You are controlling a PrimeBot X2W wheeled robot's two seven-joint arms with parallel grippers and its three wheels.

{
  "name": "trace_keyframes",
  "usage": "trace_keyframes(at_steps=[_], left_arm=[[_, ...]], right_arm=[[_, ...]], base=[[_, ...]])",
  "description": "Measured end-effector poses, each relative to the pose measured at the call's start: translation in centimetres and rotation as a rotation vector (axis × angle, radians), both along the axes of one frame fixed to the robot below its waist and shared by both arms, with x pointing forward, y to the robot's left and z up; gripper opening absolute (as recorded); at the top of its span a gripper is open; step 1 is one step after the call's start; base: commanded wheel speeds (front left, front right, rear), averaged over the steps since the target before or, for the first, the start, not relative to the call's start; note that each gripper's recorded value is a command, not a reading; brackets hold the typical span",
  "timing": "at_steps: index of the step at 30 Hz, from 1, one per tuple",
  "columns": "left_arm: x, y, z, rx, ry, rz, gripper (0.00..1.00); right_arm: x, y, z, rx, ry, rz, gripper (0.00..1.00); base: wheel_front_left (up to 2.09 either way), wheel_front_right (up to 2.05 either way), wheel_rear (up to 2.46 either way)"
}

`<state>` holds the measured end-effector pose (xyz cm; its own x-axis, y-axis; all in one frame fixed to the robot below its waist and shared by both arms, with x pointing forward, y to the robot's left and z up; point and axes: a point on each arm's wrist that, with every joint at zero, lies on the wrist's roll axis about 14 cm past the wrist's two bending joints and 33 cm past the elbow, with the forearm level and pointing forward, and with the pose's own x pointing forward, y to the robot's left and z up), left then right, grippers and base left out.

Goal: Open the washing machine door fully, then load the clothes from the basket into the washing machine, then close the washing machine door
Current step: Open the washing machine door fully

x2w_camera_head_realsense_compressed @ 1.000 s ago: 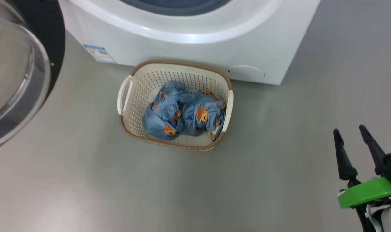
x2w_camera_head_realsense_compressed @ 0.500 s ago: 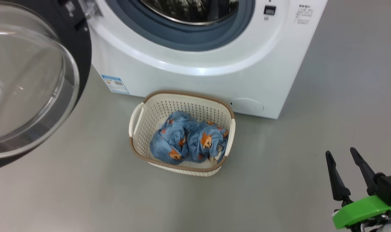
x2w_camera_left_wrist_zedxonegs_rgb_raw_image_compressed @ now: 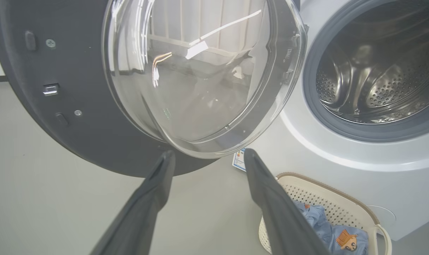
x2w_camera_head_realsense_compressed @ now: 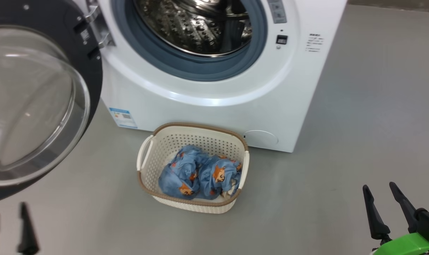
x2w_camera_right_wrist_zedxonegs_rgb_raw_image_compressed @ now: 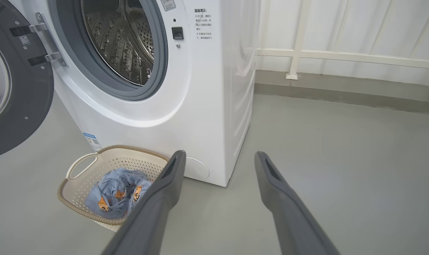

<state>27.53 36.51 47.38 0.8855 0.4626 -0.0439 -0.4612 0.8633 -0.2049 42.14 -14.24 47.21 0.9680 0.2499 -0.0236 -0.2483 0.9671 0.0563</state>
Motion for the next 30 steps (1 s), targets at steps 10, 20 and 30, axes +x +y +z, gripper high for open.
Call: trace_keyframes(at_steps=[10,20,30], left_arm=[[4.4,-8.0,0.4,-0.046,-0.04,-0.273,1.0],[7.8,-14.0,0.8,-0.083,-0.063,-0.477,1.0],[9.5,-17.1,0.7,-0.097,-0.063,-0.575,1.0]], right_arm=[[-1.7,-3.9,0.8,-0.008,-0.018,-0.108,1.0],[-3.9,-8.2,1.3,-0.01,-0.029,-0.235,1.0],[-5.8,-11.2,1.5,0.011,-0.031,-0.34,1.0]], base=[[0.0,0.0,0.0],[0.0,0.0,0.0],[0.0,0.0,0.0]])
